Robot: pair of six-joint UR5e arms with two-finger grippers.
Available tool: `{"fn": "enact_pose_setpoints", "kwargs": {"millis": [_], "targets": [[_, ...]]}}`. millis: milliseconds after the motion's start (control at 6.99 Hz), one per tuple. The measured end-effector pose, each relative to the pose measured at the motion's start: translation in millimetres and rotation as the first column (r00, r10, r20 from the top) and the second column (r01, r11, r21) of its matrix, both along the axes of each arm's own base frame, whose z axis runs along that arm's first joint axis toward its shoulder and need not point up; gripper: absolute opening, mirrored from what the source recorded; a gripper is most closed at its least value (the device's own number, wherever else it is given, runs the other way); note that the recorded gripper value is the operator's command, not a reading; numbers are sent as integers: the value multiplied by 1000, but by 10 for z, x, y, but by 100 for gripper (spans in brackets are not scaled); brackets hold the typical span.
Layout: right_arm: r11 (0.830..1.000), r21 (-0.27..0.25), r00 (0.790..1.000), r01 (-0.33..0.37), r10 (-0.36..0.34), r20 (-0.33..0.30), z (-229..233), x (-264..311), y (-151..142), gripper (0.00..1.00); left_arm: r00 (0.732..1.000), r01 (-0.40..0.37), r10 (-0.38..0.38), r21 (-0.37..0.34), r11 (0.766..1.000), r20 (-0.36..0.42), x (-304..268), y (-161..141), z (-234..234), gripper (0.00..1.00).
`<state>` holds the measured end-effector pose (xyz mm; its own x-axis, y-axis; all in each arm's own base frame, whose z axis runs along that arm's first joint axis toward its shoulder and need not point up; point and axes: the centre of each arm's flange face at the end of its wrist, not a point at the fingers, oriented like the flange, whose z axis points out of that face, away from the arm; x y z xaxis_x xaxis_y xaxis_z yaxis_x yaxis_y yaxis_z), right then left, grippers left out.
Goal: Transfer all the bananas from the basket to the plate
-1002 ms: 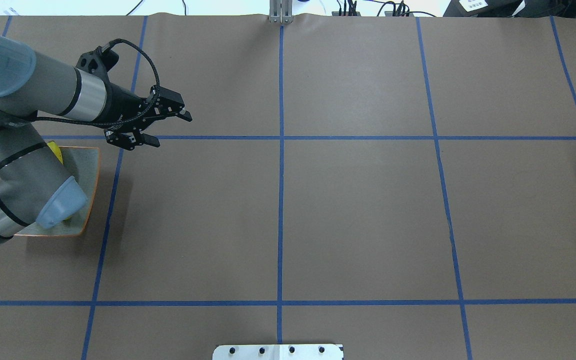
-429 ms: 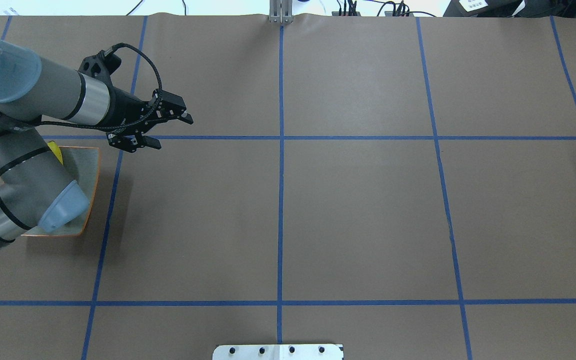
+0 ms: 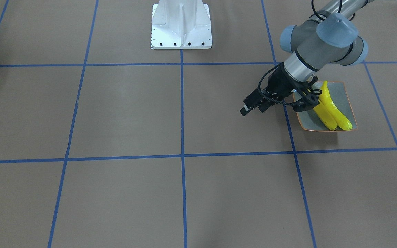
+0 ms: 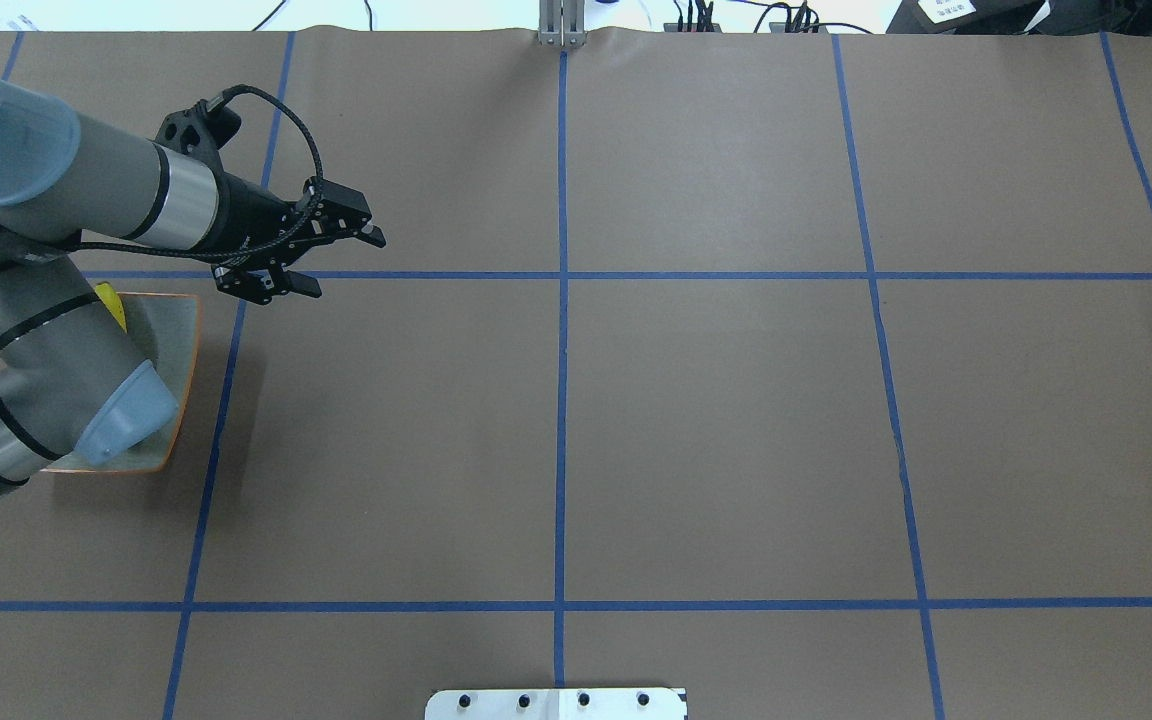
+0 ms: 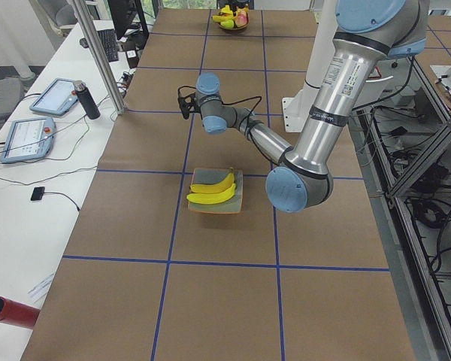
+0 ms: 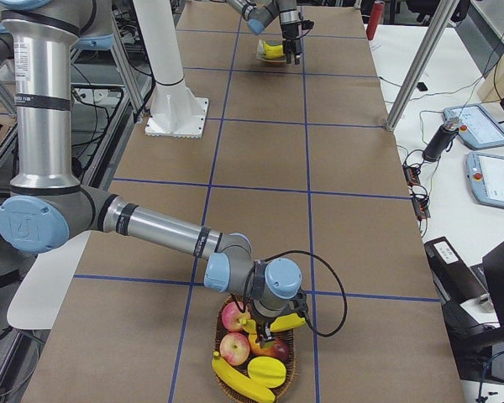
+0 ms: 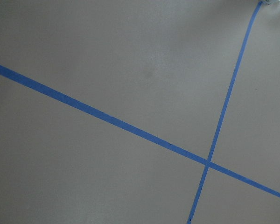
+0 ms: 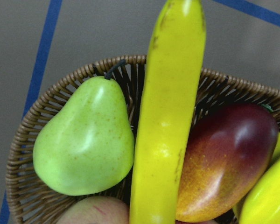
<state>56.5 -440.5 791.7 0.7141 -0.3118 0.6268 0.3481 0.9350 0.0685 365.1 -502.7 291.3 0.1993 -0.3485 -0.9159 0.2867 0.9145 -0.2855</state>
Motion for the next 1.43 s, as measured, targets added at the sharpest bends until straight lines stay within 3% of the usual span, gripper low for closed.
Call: {"fn": "enact_pose_setpoints", "kwargs": {"millis": [859,1002,1288,1431], "targets": [[1000,-21,1000,0,0,2,92,-4,67,74,1000,-2,2,-2,1000,5,-2,3,40,100],[1000,-24,1000,0,0,4,106,-6,71,61,1000,-2,2,-2,1000,7,2,-2,51,100],[1000,-27,1000,-1,2,9,113,-9,74,9,1000,-3,3,-2,1000,8,7,-7,57,100],[1000,-28,1000,-2,2,10,118,-11,80,0,1000,-3,3,-2,1000,9,7,-7,63,100]]}}
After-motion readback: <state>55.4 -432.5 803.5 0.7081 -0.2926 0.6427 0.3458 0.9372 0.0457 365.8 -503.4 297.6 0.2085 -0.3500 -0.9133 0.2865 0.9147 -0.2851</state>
